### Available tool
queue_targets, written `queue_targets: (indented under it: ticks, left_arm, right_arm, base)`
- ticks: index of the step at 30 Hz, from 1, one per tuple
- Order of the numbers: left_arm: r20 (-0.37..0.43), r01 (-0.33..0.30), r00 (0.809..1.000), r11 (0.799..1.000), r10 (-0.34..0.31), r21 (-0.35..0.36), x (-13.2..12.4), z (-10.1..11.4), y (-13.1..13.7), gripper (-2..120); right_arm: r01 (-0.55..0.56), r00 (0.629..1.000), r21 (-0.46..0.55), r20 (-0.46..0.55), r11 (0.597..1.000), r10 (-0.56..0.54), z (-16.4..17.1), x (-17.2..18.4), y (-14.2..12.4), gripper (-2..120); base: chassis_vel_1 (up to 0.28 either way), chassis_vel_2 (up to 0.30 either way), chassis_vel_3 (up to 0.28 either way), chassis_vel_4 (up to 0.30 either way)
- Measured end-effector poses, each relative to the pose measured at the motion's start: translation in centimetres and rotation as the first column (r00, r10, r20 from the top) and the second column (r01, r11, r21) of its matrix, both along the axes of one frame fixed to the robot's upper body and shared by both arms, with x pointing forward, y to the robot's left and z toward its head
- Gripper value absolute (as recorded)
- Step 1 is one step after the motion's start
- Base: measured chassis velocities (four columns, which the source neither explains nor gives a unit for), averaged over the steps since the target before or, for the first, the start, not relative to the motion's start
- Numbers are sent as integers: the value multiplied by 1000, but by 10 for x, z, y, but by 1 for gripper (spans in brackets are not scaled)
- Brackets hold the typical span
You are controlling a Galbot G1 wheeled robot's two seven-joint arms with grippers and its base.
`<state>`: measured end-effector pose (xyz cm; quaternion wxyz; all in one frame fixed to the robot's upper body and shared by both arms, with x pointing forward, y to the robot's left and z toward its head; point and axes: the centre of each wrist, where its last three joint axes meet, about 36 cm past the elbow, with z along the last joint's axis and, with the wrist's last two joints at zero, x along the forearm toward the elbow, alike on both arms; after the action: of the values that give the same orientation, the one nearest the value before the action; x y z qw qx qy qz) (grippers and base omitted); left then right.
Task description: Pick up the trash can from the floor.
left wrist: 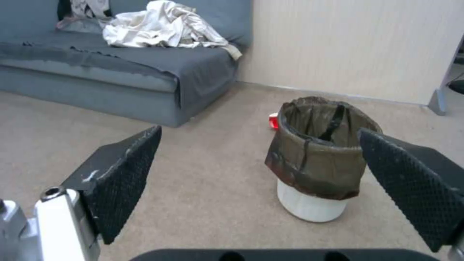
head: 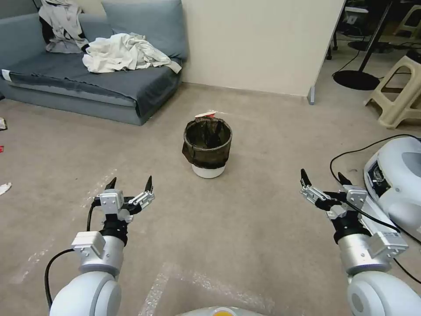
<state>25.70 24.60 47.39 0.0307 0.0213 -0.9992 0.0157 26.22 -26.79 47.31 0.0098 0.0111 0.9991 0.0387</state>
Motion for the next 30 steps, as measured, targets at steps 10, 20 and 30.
queue_targets:
  ticks: [10, 20, 30]
  left_arm:
    - [0, 5, 1000, 1000, -5, 0, 0, 0, 0, 100]
    - [-1, 4, 1000, 1000, -4, 0, 0, 0, 0, 100]
    - [0, 2, 1000, 1000, -2, -2, -1, 0, 0, 100]
  right_arm:
    - [-3, 999, -4, 35, 1000, 3, -5, 2, -3, 100]
    - [-8, 999, 1, 45, 1000, 8, -7, 3, -2, 100]
    - [-10, 999, 5, 44, 1000, 10, -7, 2, -1, 100]
  base:
    - [0, 0, 0, 0]
    - [-98, 91, 97, -96]
    - [-237, 246, 247, -251]
